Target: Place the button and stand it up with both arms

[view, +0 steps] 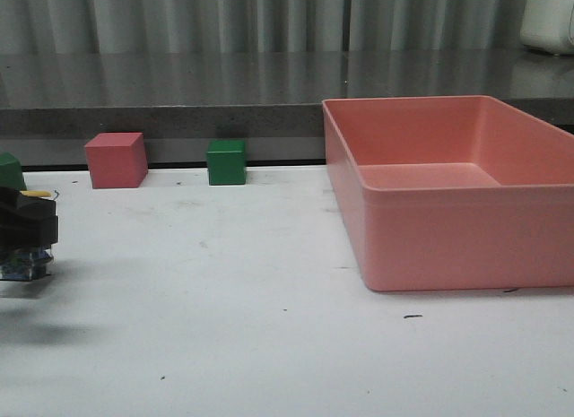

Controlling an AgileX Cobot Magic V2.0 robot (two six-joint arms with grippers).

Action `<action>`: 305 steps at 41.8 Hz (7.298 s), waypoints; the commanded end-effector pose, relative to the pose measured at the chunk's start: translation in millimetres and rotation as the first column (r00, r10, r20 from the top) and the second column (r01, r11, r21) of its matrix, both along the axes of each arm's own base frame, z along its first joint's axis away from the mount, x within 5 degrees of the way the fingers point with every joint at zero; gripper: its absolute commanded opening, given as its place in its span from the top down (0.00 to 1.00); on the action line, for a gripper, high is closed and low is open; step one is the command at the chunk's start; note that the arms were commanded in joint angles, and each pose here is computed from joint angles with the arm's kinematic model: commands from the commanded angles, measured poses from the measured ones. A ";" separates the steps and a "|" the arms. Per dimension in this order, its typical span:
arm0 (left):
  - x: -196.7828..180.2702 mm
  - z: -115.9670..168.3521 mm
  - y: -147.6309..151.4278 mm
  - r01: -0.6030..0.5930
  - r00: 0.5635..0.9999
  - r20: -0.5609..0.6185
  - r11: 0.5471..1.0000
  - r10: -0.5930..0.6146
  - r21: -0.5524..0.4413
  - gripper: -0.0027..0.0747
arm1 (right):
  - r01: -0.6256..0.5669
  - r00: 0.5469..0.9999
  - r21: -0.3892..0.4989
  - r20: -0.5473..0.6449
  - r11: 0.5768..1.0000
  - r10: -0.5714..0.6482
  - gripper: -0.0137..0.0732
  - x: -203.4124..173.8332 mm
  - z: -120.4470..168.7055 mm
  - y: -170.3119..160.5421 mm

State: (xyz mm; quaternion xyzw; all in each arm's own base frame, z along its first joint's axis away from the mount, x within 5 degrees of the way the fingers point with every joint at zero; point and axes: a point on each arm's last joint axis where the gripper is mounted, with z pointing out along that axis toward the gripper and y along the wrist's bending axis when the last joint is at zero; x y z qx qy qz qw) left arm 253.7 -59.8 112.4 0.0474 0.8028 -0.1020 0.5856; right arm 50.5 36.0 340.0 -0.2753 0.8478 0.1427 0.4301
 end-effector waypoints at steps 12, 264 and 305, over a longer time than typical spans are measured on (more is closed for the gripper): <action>25.5 23.2 -5.8 0.013 0.962 0.273 0.997 0.009 -0.077 0.72 | -0.005 0.997 0.049 0.073 0.999 0.002 0.27 2.1 12.5 1.5; -198.7 94.9 57.7 -0.176 0.906 0.377 0.981 0.193 -0.079 0.99 | -0.012 0.994 0.081 0.111 0.997 0.003 0.92 3.6 16.5 3.2; -198.7 94.9 57.7 -0.176 0.906 0.377 0.981 0.193 -0.079 0.99 | 0.346 0.643 0.455 0.522 0.821 -0.561 0.92 1.1 -117.3 -31.1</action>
